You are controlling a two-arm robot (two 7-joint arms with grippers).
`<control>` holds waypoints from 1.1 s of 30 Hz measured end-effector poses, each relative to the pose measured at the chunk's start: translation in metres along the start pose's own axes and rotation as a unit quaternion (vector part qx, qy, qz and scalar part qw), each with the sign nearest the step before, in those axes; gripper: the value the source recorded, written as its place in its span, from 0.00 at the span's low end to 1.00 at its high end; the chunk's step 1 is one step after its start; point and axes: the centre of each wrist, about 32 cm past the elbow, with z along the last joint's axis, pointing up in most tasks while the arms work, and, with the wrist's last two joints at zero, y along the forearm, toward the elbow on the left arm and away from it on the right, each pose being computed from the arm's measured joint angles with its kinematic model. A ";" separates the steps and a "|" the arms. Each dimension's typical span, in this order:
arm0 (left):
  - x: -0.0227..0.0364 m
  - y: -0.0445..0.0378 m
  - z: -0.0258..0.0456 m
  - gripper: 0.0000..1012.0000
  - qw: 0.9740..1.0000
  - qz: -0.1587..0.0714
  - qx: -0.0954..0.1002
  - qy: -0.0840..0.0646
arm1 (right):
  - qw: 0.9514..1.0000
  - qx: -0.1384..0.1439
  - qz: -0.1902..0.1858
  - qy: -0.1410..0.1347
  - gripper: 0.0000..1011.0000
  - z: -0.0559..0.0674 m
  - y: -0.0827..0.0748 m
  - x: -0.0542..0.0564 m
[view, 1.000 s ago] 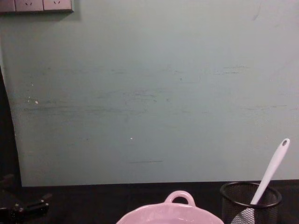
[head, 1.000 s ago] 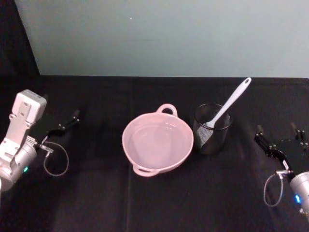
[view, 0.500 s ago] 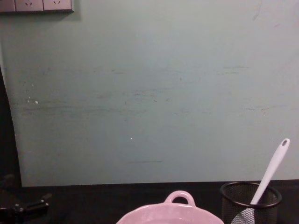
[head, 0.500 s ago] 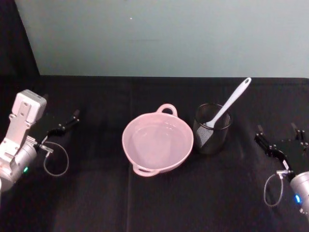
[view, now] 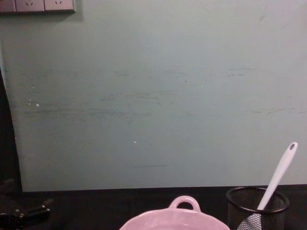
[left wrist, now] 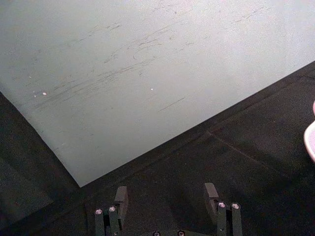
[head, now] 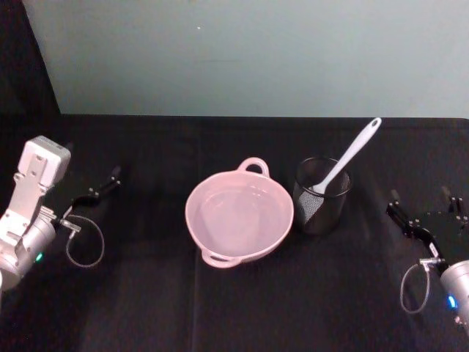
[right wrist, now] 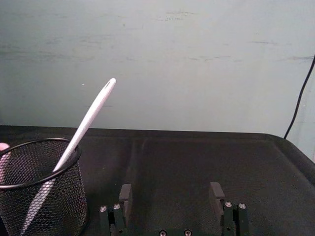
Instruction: Use the one hand to pick up the spoon and stir the clear water in the bowl.
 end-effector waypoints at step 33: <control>0.0000 0.0000 0.0000 1.00 1.000 0.000 0.000 0.000 | 1.000 0.000 0.000 0.000 0.99 0.000 0.000 0.000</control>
